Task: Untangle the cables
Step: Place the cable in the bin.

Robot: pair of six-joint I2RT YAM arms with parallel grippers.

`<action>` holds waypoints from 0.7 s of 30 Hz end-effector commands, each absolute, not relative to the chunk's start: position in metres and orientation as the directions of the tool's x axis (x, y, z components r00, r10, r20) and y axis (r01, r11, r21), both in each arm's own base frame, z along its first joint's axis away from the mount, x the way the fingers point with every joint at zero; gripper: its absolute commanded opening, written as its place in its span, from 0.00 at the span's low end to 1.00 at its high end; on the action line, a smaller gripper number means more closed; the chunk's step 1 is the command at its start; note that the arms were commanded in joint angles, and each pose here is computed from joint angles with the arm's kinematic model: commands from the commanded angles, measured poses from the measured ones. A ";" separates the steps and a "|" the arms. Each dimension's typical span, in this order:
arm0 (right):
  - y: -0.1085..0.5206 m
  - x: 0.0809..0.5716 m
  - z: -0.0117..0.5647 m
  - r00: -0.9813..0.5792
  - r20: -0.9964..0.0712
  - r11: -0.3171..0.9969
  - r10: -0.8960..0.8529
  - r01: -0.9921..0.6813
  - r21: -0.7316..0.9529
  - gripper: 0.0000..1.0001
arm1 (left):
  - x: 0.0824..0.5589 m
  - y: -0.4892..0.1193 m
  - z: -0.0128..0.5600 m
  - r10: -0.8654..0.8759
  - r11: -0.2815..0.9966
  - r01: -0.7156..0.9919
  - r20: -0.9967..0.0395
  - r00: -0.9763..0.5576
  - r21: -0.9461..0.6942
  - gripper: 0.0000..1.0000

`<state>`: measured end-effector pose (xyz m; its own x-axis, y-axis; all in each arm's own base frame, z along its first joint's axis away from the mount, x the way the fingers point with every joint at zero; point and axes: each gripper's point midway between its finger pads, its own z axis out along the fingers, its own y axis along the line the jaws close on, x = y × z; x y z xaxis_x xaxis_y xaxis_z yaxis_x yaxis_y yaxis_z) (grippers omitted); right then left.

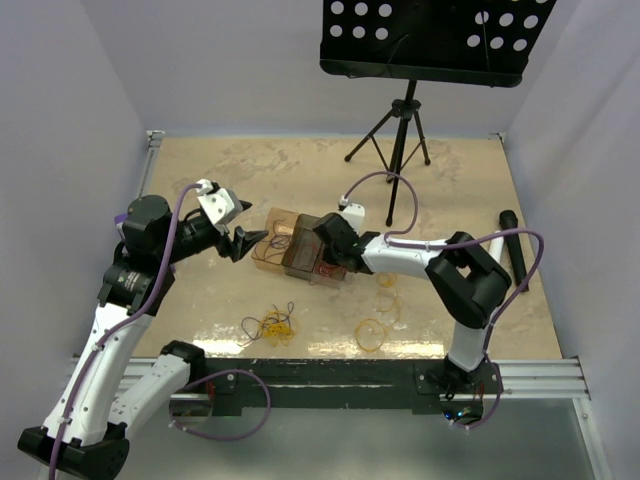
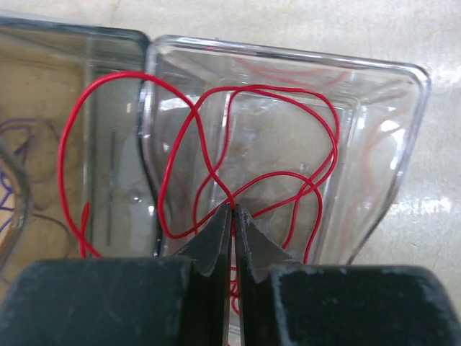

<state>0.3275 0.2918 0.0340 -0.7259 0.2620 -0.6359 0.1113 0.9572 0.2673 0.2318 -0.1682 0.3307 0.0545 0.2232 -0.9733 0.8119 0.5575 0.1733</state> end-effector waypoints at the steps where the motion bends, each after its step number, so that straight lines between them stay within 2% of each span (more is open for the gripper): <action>1: 0.283 0.330 0.037 -0.710 -0.645 0.957 0.283 0.164 0.239 0.11 | 0.231 -0.168 0.347 0.213 0.559 0.800 -0.970 0.115 0.217 0.70; 7: 0.288 0.334 0.084 -0.676 -0.675 0.948 0.296 0.122 0.293 0.37 | 0.230 -0.167 0.347 0.214 0.560 0.799 -0.970 0.116 0.219 0.69; 13: 0.287 0.335 0.124 -0.651 -0.710 0.952 0.269 0.068 0.298 0.46 | 0.230 -0.167 0.348 0.212 0.562 0.798 -0.970 0.117 0.219 0.70; 21: 0.294 0.325 0.150 -0.628 -0.743 0.959 0.230 0.015 0.284 0.51 | 0.231 -0.165 0.350 0.219 0.567 0.790 -0.967 0.127 0.232 0.70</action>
<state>0.3299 0.2877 0.1258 -0.6560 0.2708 -0.7046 0.0581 0.9488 0.3105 0.2300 -0.1671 0.3334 0.0654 0.2219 -0.9729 0.8078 0.5606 0.1822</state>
